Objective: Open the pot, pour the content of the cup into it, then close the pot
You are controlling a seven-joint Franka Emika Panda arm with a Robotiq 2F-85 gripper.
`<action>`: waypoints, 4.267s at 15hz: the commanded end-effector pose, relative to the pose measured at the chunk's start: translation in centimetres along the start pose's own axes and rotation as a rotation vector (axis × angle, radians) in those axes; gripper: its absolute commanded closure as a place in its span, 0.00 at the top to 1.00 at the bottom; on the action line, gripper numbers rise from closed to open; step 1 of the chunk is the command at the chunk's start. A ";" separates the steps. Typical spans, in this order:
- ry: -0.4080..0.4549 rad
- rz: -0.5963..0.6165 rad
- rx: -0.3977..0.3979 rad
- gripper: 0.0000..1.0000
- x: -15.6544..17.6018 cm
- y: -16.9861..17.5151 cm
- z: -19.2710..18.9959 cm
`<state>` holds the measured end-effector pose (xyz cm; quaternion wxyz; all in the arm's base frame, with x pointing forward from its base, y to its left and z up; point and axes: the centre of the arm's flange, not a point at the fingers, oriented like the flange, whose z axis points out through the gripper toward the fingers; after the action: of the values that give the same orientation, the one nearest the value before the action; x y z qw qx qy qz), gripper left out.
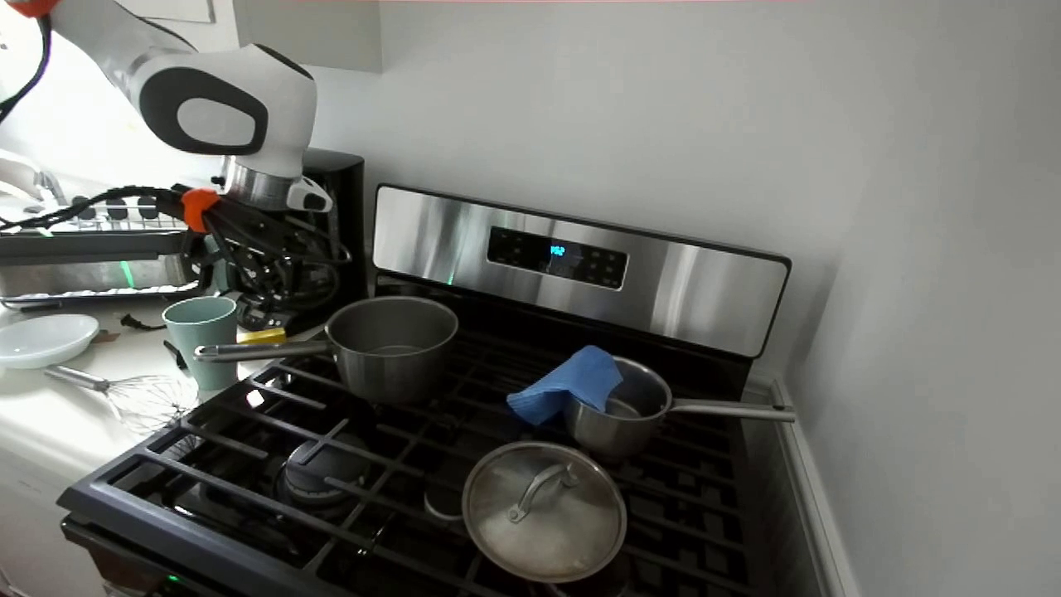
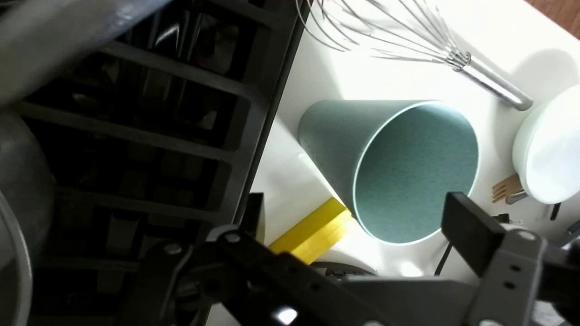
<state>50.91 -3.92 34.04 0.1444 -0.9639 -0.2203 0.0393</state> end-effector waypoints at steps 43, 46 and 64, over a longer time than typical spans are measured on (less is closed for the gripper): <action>0.276 -0.120 -0.544 0.01 0.0 0.6 -15.8; 0.323 -0.116 -0.702 0.01 -0.3 1.1 -17.5; 0.298 0.131 -1.316 0.01 -1.3 4.1 -13.2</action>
<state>53.53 -12.50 47.36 -0.4197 -0.8698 -0.1333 -0.2225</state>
